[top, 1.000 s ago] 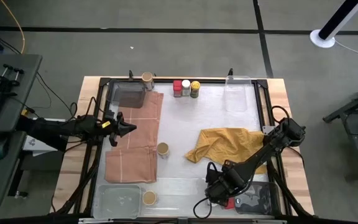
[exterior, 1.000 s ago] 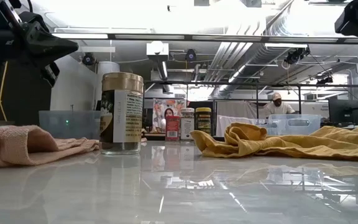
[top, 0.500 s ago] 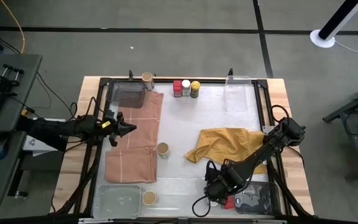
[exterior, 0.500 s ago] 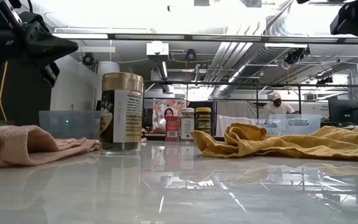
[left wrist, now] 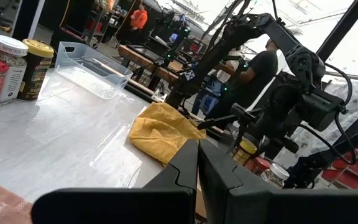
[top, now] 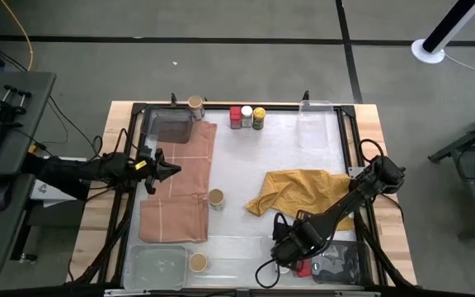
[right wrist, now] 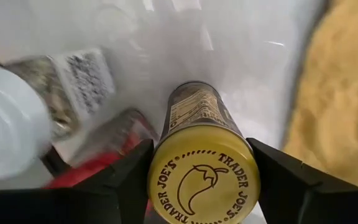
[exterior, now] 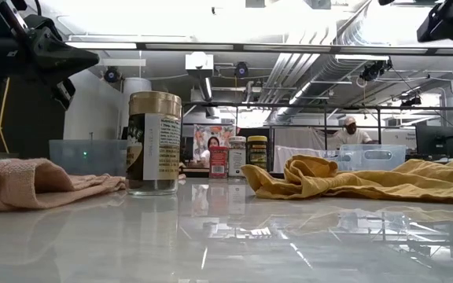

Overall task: Sort spices by type
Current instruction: Put the bottom yellow seasoning bottle into the bottom black bin, then put the yellow seasoning bottle into the bottom black bin

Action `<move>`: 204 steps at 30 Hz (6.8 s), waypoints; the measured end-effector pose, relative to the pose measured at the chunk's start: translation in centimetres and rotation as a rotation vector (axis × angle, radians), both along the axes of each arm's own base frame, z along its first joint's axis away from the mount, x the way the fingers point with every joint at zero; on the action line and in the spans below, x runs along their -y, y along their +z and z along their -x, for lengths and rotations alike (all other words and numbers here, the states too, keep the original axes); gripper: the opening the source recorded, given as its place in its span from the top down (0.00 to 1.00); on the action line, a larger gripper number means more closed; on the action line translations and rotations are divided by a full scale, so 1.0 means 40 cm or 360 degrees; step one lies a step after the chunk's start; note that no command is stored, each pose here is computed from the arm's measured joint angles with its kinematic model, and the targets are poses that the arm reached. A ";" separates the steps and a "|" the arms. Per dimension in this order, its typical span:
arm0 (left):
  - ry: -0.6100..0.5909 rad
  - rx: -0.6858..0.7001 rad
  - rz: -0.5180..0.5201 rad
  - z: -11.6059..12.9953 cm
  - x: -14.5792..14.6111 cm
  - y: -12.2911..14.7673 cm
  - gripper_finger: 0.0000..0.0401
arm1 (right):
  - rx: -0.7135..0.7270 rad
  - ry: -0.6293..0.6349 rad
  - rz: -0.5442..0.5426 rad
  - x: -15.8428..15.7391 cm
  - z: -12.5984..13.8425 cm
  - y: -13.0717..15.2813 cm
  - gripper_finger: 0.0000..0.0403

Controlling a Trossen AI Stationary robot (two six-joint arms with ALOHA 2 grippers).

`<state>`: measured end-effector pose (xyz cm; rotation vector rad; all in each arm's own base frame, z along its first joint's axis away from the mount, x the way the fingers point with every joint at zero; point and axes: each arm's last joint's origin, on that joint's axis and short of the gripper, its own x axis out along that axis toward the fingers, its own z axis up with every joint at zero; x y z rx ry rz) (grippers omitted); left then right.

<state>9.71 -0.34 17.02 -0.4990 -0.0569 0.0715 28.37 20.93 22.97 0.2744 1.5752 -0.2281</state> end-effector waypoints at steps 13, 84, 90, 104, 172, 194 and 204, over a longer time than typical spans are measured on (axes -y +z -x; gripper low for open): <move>0.0001 0.0000 0.0000 0.000 0.000 0.000 1.00 | 0.0270 -0.0381 0.0074 0.096 0.146 0.240 0.44; 0.0001 -0.0001 0.0000 0.000 0.000 0.000 1.00 | 0.0130 -0.0690 -0.0123 -0.032 0.275 0.030 0.32; 0.0000 0.0000 0.0000 0.000 0.000 0.000 1.00 | 0.0130 -0.0689 -0.0125 -0.032 0.275 0.030 0.25; 0.0000 0.0000 0.0000 0.000 0.000 0.000 1.00 | 0.0261 -0.0699 -0.0255 -0.011 0.288 0.157 0.23; 0.0000 -0.0001 0.0000 0.000 0.000 0.000 1.00 | 0.1048 -0.1972 0.0469 1.064 -0.154 -0.039 0.23; 0.0001 0.0000 0.0000 0.000 0.000 0.000 1.00 | 0.0664 -0.1803 0.0596 1.038 -0.123 -0.071 0.23; -0.0001 0.0000 0.0000 0.000 0.000 0.000 1.00 | 0.0636 -0.1627 0.0633 1.039 -0.124 -0.070 0.30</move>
